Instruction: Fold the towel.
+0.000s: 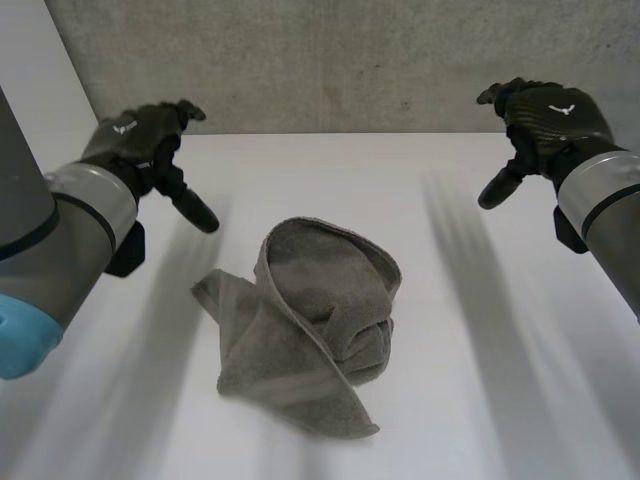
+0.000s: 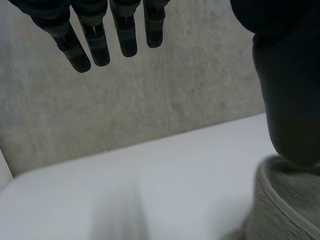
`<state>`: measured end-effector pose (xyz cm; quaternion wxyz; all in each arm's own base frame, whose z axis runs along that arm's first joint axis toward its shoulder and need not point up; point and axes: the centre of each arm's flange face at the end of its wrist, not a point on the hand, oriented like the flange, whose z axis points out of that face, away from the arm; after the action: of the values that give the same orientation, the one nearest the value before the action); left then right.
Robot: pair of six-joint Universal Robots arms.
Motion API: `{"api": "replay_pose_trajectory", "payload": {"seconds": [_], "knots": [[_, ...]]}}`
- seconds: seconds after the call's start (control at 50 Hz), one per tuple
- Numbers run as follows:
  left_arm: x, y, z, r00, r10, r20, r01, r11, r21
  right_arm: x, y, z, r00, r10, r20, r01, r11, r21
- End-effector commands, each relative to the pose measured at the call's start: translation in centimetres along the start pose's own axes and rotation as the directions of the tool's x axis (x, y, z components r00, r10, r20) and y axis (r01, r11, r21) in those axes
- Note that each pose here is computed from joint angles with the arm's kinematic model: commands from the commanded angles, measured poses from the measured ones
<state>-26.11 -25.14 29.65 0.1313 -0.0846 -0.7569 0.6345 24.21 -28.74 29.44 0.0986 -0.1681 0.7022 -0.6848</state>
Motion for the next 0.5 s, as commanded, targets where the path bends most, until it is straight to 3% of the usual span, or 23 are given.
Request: {"api": "replay_pose_trajectory", "payload": {"seconds": [0.02, 0.06, 0.16, 0.32, 0.5], "knots": [[0.0, 2.5, -0.2, 0.995, -0.095, 0.010, 0.096, 0.991, -0.096, -1.0, 1.9, 1.6, 0.992, 0.093, 0.085, -0.088, 0.995, -0.052], [0.1, 3.1, 0.2, 0.994, -0.106, 0.012, 0.107, 0.988, -0.108, -1.4, 3.9, 3.2, 0.975, 0.192, 0.109, -0.180, 0.977, -0.112], [0.9, 5.8, 1.7, 0.988, -0.155, 0.020, 0.156, 0.972, -0.177, -3.3, 7.3, 4.6, 0.938, 0.308, 0.156, -0.268, 0.935, -0.232], [2.5, 9.2, 2.3, 0.972, -0.236, 0.017, 0.232, 0.935, -0.268, -5.5, 12.2, 5.7, 0.917, 0.355, 0.180, -0.270, 0.887, -0.375], [3.7, 11.4, 3.6, 0.973, -0.232, 0.003, 0.221, 0.925, -0.308, -7.3, 14.6, 6.2, 0.904, 0.374, 0.209, -0.250, 0.857, -0.450]]}}
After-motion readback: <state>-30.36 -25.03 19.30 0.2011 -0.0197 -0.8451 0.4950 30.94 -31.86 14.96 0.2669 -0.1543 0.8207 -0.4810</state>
